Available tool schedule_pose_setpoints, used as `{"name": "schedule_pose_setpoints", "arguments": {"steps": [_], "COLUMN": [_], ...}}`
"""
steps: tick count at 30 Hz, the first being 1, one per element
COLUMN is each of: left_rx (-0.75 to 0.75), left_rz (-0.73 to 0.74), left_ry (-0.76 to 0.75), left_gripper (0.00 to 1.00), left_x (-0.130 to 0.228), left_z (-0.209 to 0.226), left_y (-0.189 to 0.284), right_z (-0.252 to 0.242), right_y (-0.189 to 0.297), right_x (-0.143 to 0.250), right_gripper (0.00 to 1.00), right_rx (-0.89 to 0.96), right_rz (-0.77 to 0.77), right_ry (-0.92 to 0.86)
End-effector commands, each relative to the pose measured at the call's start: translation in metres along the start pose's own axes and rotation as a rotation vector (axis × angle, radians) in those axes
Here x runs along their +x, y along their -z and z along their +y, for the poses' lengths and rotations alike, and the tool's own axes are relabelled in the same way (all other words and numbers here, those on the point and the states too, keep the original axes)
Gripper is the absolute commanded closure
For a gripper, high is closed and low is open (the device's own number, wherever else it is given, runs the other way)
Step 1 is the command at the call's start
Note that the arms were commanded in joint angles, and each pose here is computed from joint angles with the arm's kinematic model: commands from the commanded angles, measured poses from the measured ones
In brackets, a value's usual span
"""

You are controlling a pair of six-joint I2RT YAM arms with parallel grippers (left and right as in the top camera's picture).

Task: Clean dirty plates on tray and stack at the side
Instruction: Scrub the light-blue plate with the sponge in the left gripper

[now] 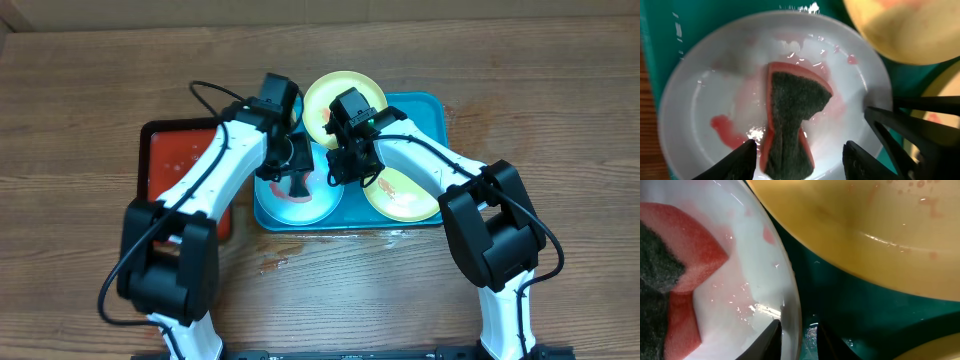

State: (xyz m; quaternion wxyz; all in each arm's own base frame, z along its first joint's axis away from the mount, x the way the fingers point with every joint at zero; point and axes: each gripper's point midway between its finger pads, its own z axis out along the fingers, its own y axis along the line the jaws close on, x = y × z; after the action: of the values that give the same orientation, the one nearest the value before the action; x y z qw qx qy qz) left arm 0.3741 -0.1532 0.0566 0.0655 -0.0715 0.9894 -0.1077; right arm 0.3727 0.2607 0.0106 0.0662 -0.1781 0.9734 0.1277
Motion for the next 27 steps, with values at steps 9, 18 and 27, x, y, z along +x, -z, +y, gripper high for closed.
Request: {"name": "schedule_pose_setpoints", "arguments": {"steps": [9, 18, 27], "left_rx": [-0.02, -0.015, -0.025], "left_rz": [0.086, 0.118, 0.118], "left_ry": [-0.029, -0.034, -0.034], "left_gripper": [0.55, 0.59, 0.74], "left_x": [0.013, 0.02, 0.022], "left_z": [0.006, 0.006, 0.009], "left_y": [-0.027, -0.039, -0.044], "right_z": [-0.001, -0.001, -0.001], "right_y": [-0.004, -0.004, -0.004], "right_x": [0.003, 0.003, 0.002], "right_gripper": [0.75, 0.74, 0.74], "right_rx": [-0.002, -0.002, -0.002], "right_rz": [0.01, 0.01, 0.007], "right_ry": [-0.006, -0.006, -0.005]}}
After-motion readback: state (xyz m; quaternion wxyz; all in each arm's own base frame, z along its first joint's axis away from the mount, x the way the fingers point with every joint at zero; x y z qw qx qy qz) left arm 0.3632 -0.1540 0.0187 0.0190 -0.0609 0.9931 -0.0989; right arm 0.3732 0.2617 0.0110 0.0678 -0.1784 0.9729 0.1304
